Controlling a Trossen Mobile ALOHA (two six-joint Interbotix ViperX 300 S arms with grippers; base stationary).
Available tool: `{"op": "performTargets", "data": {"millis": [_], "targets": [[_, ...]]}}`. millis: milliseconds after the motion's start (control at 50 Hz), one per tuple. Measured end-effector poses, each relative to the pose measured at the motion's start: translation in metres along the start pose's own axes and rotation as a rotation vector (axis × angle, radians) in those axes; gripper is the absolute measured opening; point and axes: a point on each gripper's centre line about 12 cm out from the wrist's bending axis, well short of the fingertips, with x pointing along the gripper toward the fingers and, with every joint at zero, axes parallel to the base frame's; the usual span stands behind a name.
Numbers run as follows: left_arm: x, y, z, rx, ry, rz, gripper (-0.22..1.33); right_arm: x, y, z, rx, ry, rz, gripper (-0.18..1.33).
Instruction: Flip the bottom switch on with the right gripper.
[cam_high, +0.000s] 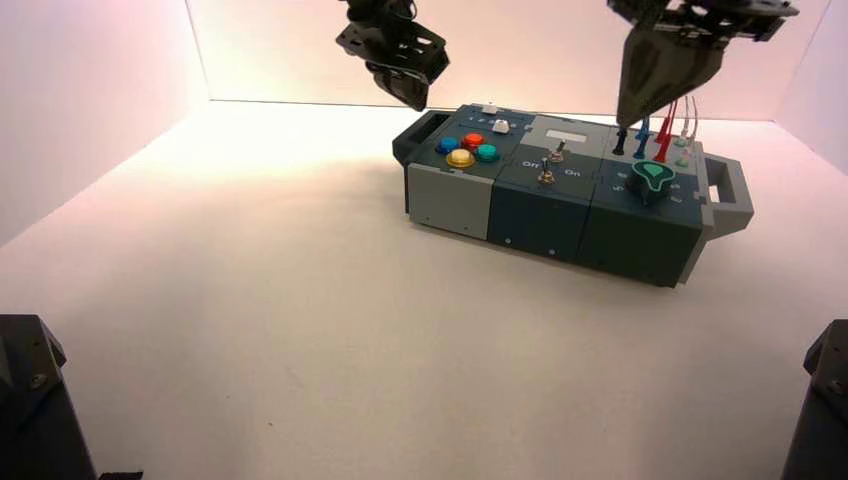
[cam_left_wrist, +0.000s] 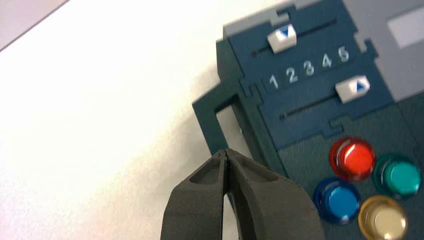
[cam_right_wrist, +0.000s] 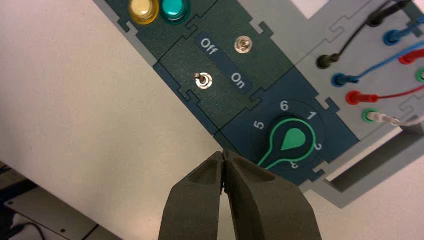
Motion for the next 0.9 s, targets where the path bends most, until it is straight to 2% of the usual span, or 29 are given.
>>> {"op": "performTargets", "data": {"millis": [300,500,540,640,740,900], "targets": [[0.000,-0.004,0.004,-0.058,-0.013,-0.026,-0.16,0.001,0.000,0.000,0.000,0.001,0.002,-0.14],[0.002,-0.024,0.006,-0.023,-0.006,-0.053,-0.16,0.000,0.001,0.001,-0.002,0.002,0.002,-0.14],[0.002,-0.035,0.005,-0.005,0.011,-0.073,-0.16,0.000,0.000,0.001,-0.002,0.001,0.002,-0.14],[0.001,-0.042,0.000,0.002,0.061,-0.108,-0.16,0.001,0.000,0.001,-0.003,0.004,0.002,-0.14],[-0.002,-0.039,-0.003,-0.006,0.080,-0.116,-0.16,0.000,0.001,0.001,-0.005,0.003,0.003,-0.14],[-0.017,-0.019,-0.001,-0.038,0.057,-0.088,-0.16,-0.005,0.002,0.001,-0.011,-0.017,0.001,-0.14]]}}
